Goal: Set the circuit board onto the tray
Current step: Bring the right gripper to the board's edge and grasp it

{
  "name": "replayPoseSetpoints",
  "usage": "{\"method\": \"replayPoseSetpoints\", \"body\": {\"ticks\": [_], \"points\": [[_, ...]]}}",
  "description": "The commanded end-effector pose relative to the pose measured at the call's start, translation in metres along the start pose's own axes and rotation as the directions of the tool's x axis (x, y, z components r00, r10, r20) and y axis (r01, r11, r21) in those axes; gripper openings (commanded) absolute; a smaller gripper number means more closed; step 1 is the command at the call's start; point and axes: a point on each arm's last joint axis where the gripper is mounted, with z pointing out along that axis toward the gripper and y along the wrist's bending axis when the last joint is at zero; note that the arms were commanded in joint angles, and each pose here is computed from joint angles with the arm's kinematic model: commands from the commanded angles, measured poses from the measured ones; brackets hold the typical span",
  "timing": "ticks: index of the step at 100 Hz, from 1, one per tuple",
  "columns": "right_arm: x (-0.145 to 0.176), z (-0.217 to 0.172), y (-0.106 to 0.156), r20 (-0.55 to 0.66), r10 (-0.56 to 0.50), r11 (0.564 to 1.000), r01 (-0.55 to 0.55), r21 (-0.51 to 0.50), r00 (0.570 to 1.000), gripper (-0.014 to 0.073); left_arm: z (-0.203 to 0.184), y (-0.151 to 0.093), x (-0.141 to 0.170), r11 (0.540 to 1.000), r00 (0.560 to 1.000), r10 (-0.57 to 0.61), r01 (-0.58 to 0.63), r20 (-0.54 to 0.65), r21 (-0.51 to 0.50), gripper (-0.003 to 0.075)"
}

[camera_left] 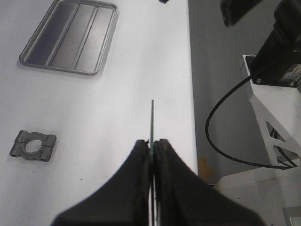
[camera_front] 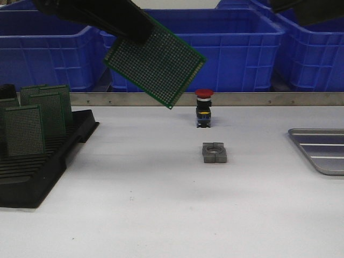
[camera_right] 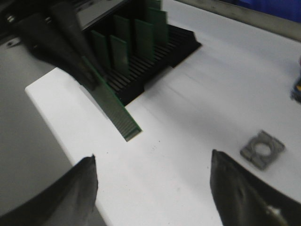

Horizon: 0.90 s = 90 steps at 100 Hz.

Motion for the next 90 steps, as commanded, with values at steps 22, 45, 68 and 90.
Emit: {"method": "replayPoseSetpoints", "body": {"ticks": [22,45,68,90], "points": [[-0.015,0.035,0.000,0.138,-0.331,0.933,0.345,-0.099,0.934,0.0526,-0.008,-0.014,-0.020,0.998,0.996,0.017,-0.022,0.088,0.052,-0.0020],[-0.021,0.058,-0.009,0.137,-0.268,0.933,0.292,-0.210,0.954,0.0526,-0.008,-0.014,-0.020,0.998,0.996,0.017,-0.022,0.088,0.052,-0.0020],[-0.016,0.079,-0.012,0.109,-0.218,0.903,0.243,-0.355,0.970,0.0525,-0.008,-0.014,-0.020,0.998,0.996,0.017,-0.022,0.088,0.052,-0.0020],[-0.008,0.094,-0.009,0.072,-0.208,0.894,0.219,-0.391,0.975,0.0442,-0.008,-0.014,-0.020,0.998,0.996,0.017,-0.022,0.088,0.052,-0.0020]]}}
